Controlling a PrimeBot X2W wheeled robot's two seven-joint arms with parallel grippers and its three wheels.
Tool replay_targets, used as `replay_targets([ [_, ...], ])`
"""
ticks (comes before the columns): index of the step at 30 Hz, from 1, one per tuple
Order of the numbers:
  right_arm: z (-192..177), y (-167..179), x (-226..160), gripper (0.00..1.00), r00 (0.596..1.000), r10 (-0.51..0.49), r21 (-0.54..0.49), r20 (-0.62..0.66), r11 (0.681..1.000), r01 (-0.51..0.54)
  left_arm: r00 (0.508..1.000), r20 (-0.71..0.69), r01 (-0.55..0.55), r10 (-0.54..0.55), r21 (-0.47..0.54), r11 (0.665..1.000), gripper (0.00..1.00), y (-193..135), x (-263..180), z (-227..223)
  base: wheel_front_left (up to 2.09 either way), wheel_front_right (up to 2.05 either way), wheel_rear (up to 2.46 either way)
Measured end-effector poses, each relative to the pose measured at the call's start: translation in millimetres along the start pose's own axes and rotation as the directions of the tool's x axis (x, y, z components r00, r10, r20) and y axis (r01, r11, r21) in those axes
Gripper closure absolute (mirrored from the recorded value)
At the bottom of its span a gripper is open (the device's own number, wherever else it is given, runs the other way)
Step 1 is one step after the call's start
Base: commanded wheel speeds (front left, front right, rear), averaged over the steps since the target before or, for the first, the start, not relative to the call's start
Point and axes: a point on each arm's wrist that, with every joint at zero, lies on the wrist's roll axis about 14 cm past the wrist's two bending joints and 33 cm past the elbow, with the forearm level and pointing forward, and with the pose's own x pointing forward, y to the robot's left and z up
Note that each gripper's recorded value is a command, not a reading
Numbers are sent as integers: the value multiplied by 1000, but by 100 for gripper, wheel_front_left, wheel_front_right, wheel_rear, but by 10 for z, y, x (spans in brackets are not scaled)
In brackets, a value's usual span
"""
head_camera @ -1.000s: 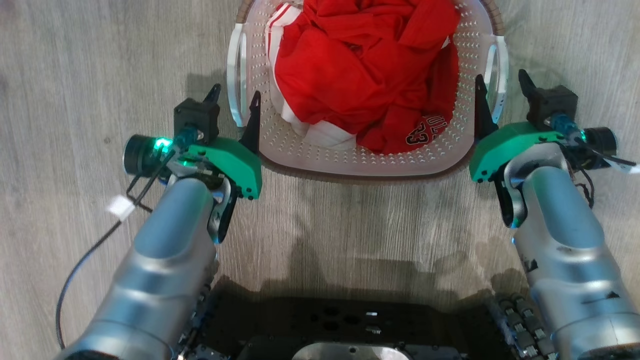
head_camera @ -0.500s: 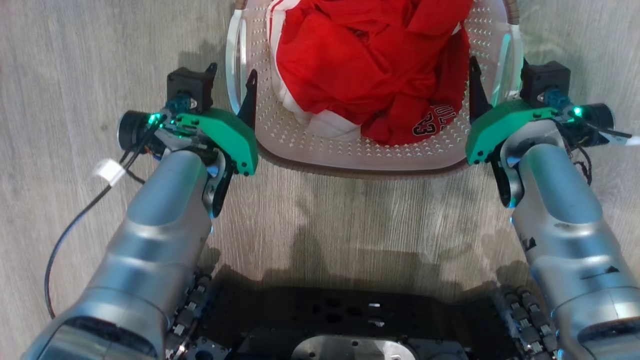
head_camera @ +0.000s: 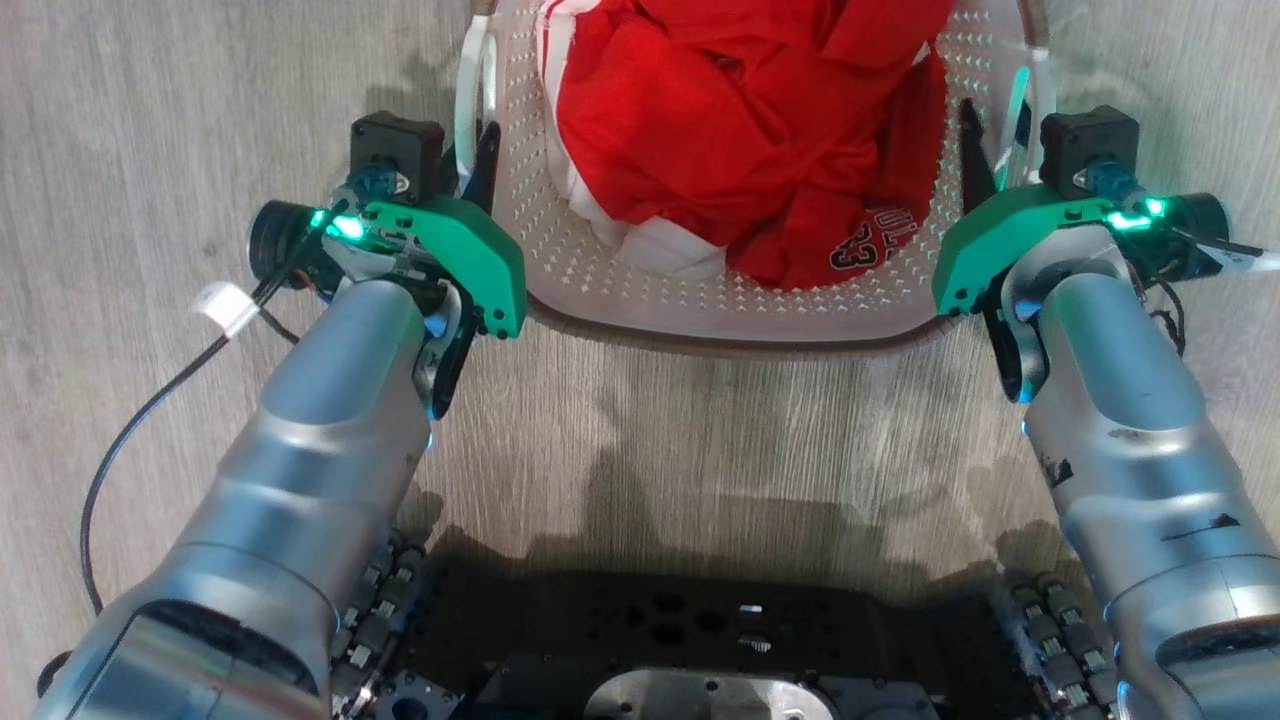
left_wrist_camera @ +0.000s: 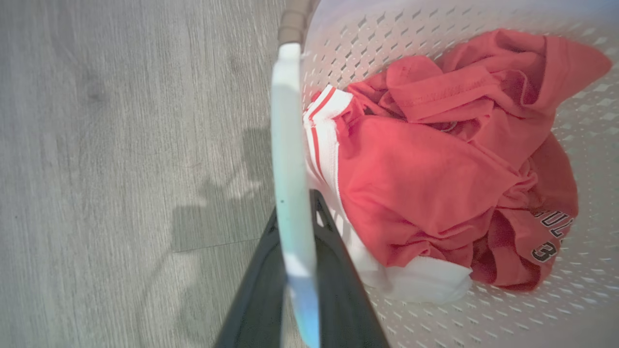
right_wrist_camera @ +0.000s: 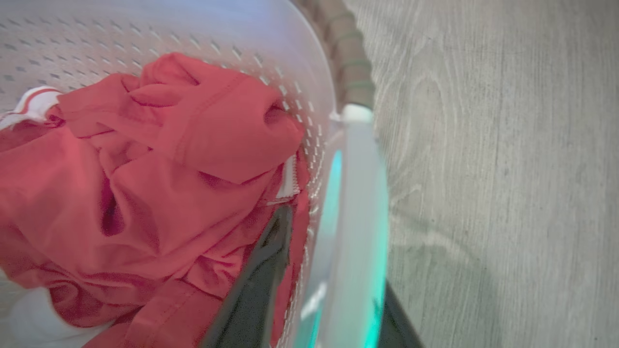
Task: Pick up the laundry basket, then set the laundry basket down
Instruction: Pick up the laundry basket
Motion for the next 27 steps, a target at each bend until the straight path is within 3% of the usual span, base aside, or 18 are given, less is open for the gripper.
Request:
replay_targets([
  [2, -6, 1, -8, 100, 1000, -1, 0, -6, 1000, 1, 1000, -5, 3, -3, 2, 1000, 100, -14, -16, -7, 0, 0, 0],
  [13, 110, 40, -125, 100, 1000, -5, 4, -25, 1000, 5, 1000, 10, -8, 8, 2, 1000, 100, -82, -208, 104, 0, 0, 0],
  [27, 274, 241, -664, 100, 997, 7, 13, -81, 1000, -6, 1000, 14, -23, 23, 9, 1000, 100, -255, -771, 103, 0, 0, 0],
])
